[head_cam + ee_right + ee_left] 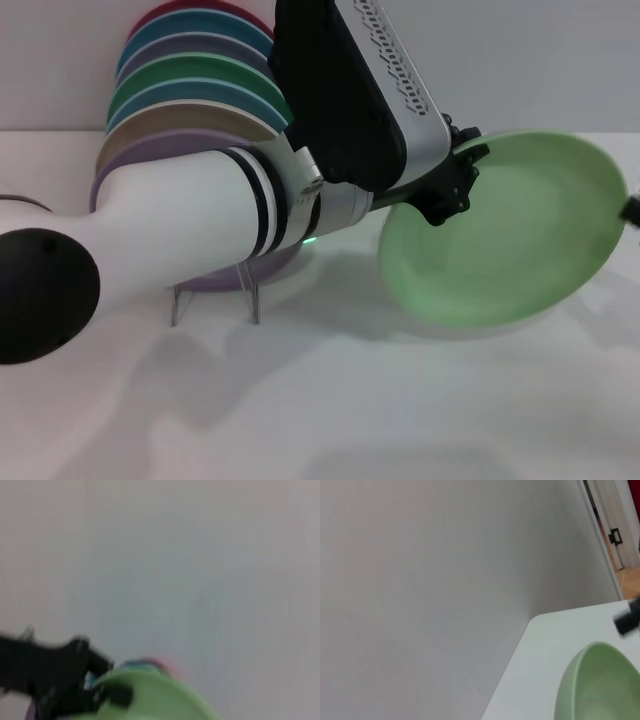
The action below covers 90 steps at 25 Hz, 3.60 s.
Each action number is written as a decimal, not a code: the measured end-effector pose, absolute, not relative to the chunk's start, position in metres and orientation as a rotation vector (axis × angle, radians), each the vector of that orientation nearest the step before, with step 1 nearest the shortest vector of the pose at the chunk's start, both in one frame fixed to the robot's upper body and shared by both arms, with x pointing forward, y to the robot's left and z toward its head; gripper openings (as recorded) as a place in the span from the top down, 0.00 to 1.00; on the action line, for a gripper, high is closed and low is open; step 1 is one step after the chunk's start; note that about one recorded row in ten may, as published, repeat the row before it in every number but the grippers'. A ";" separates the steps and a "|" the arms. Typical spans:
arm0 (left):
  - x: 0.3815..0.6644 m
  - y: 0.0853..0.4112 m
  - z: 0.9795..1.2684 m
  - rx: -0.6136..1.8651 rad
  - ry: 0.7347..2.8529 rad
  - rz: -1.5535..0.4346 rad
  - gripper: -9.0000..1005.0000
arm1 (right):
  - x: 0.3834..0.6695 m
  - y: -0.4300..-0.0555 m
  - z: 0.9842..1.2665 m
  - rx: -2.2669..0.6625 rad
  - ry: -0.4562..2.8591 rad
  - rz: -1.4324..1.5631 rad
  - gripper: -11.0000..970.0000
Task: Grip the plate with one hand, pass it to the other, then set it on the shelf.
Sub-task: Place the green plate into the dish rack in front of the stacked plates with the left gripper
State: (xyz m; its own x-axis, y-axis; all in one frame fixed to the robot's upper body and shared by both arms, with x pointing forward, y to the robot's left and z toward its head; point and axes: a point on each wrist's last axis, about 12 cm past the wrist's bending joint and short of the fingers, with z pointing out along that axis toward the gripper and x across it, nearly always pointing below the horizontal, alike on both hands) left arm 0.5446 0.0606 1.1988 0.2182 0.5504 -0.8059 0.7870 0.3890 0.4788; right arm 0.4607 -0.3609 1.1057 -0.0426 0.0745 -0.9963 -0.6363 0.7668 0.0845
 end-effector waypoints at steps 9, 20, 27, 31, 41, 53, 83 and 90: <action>0.543 0.063 1.198 1.278 1.451 -0.243 0.90 | 0.446 -0.384 1.112 -0.345 1.436 0.637 0.37; 0.543 0.064 1.198 1.280 1.452 -0.237 0.91 | 0.446 -0.389 1.114 -0.316 1.418 0.630 0.22; 0.543 0.068 1.198 1.268 1.458 -0.232 0.91 | 0.443 -0.391 1.116 -0.293 1.385 0.636 0.21; 0.545 0.071 1.200 1.250 1.461 -0.226 0.91 | 0.440 -0.394 1.118 -0.281 1.369 0.644 0.21; 0.539 0.087 1.213 1.153 1.400 -0.189 0.91 | 0.430 -0.408 1.123 -0.205 1.322 0.607 0.21; 0.491 0.124 1.233 0.751 1.018 0.103 0.91 | 0.429 -0.409 1.122 -0.187 1.320 0.609 0.21; 0.499 0.231 1.143 0.472 0.963 -0.267 0.91 | 0.433 -0.400 1.107 -0.224 1.297 0.537 0.21; 0.492 0.254 1.137 0.429 0.942 -0.390 0.91 | 0.435 -0.400 1.107 -0.218 1.294 0.542 0.21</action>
